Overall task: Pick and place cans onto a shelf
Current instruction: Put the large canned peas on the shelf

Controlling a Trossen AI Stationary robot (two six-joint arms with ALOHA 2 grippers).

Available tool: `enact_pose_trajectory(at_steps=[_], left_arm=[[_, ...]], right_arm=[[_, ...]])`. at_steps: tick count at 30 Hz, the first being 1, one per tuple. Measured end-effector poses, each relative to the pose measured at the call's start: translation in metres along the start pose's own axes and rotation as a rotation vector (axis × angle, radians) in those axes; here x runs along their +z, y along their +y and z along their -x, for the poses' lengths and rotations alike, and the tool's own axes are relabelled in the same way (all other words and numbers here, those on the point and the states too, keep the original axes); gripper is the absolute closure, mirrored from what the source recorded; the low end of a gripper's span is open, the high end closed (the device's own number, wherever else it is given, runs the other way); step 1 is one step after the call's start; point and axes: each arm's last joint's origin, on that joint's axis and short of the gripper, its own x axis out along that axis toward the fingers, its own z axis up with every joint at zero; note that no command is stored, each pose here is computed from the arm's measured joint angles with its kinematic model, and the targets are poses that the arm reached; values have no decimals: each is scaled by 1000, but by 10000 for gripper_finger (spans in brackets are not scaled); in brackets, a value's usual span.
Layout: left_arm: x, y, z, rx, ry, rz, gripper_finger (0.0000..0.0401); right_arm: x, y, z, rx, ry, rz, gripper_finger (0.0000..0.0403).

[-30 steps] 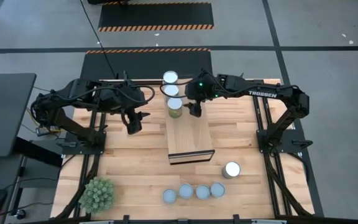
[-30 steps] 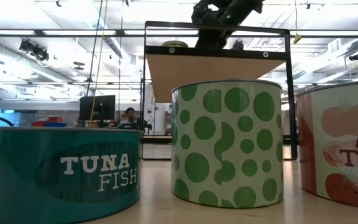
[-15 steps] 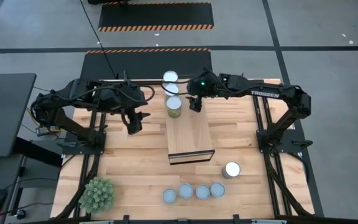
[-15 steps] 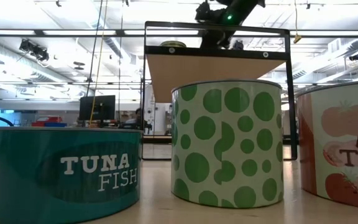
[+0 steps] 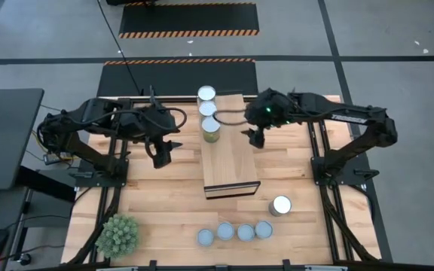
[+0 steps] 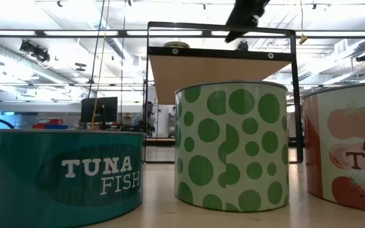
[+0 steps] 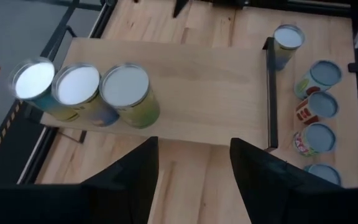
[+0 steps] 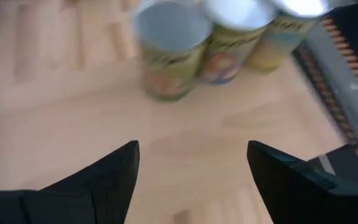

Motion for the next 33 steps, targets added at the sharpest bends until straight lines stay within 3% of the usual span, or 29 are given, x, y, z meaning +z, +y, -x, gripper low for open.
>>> enact_pose_trajectory(at_steps=[6,11,17,25,33], left_arm=[[-2,-28,-30,-63,-77,-108,198],[-14,-50,-61,-119,-101,-131,198],[-25,-71,-86,-192,-174,-71,198],[-43,-93,-104,-252,-226,-24,198],[-57,-110,-106,-300,-215,36,198]], right_arm=[[-14,26,24,73,60,-37,99],[-25,49,41,130,113,-101,99],[-41,79,55,177,203,-118,99],[-63,108,73,135,263,-175,99],[-104,140,66,120,387,-203,99]])
